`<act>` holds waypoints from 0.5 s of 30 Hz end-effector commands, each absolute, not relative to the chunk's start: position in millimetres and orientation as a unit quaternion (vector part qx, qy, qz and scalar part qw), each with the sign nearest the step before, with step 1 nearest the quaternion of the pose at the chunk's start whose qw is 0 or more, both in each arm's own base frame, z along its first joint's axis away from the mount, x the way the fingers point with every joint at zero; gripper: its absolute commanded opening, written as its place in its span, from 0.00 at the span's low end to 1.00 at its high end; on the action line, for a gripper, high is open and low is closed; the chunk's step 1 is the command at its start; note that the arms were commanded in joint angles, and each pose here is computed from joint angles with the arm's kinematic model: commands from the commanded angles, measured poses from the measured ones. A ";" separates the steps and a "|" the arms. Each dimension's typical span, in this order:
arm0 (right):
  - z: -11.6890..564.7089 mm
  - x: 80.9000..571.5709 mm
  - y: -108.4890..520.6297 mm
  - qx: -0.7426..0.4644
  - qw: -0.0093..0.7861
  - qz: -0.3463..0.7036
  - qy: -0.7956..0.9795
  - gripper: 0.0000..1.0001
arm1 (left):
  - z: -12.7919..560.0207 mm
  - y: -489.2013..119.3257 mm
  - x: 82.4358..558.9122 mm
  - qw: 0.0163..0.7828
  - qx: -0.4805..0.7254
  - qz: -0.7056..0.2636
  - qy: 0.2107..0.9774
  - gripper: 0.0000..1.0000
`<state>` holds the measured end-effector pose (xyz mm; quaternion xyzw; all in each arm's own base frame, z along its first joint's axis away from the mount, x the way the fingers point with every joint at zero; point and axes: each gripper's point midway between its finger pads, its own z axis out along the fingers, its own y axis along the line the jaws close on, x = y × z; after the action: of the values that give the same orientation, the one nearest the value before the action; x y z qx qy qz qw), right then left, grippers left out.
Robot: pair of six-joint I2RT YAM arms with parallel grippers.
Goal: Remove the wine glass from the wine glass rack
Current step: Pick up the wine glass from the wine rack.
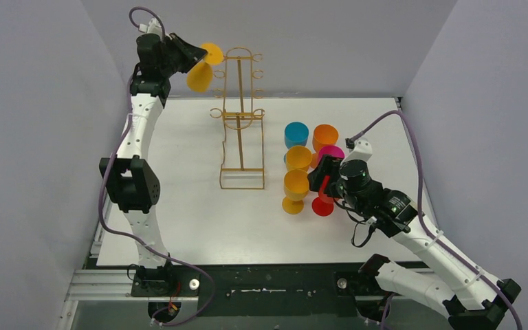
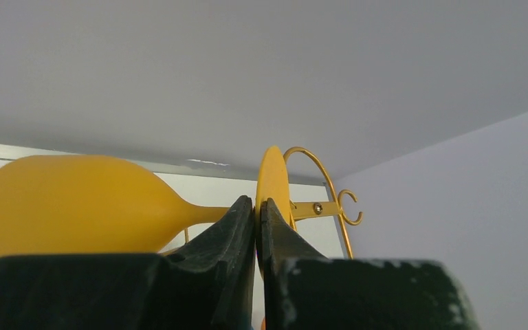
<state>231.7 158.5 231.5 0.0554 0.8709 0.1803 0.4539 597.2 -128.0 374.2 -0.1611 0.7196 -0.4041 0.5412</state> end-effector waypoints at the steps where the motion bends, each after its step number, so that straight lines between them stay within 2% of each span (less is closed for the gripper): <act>1: 247.6 231.0 155.3 0.066 0.476 0.196 0.855 0.72 | 425.7 -117.4 577.1 0.587 -0.131 -0.402 0.691 0.00; 10: 270.5 229.6 178.0 0.024 0.490 0.257 0.833 0.70 | 434.7 -99.3 558.7 0.598 -0.115 -0.389 0.691 0.00; 15: 282.6 235.2 208.0 -0.019 0.489 0.300 0.819 0.65 | 458.1 -54.9 513.1 0.631 -0.130 -0.401 0.652 0.00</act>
<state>227.1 178.4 256.9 0.0210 0.8462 0.2486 0.4708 561.0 -91.2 374.0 -0.1610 0.7263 -0.3862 0.5453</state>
